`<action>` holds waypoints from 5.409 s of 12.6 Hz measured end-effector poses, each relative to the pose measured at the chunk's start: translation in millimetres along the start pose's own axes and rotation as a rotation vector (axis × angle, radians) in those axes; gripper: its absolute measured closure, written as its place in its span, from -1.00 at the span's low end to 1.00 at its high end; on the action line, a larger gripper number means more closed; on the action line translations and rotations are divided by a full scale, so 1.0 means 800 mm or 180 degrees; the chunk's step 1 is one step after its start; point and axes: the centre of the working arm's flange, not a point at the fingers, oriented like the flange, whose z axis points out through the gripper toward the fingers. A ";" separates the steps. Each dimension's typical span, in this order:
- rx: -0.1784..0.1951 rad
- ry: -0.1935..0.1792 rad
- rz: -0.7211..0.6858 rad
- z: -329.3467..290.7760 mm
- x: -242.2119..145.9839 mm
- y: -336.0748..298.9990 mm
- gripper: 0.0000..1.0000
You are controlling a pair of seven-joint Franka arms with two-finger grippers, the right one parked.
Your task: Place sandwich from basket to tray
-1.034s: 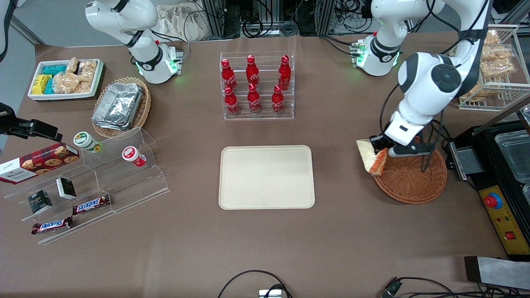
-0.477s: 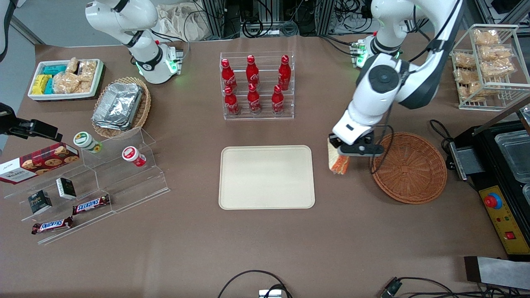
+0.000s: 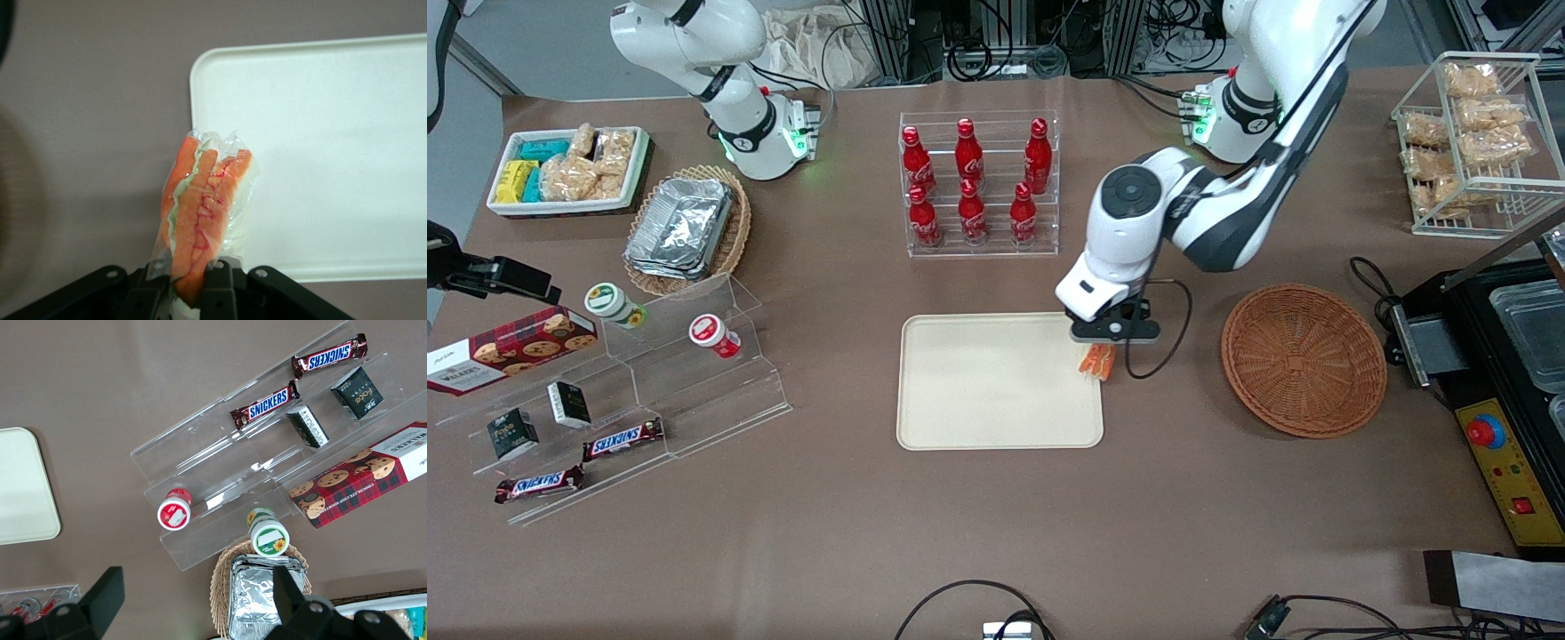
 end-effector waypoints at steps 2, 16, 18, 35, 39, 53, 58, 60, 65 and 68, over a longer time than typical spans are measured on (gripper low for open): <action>0.0030 -0.0026 -0.0032 0.029 0.001 0.017 0.69; 0.0038 0.0048 -0.0101 0.089 0.015 0.070 0.69; 0.0037 0.0072 -0.0088 0.089 0.016 0.074 0.59; -0.0040 0.0089 -0.0918 -0.082 0.173 -0.057 -1.00; 0.0151 0.0003 -0.0962 -0.131 0.199 -0.115 -1.00; 0.0129 -0.0182 -0.0750 -0.193 0.226 -0.296 -1.00; -0.0010 -0.0196 -0.0586 -0.217 0.227 -0.350 -1.00; -0.0027 -0.0201 -0.0519 -0.226 0.225 -0.376 -1.00; -0.0021 -0.0175 -0.0248 -0.256 0.206 -0.422 -1.00; -0.0036 -0.0187 -0.0122 -0.280 0.181 -0.450 -1.00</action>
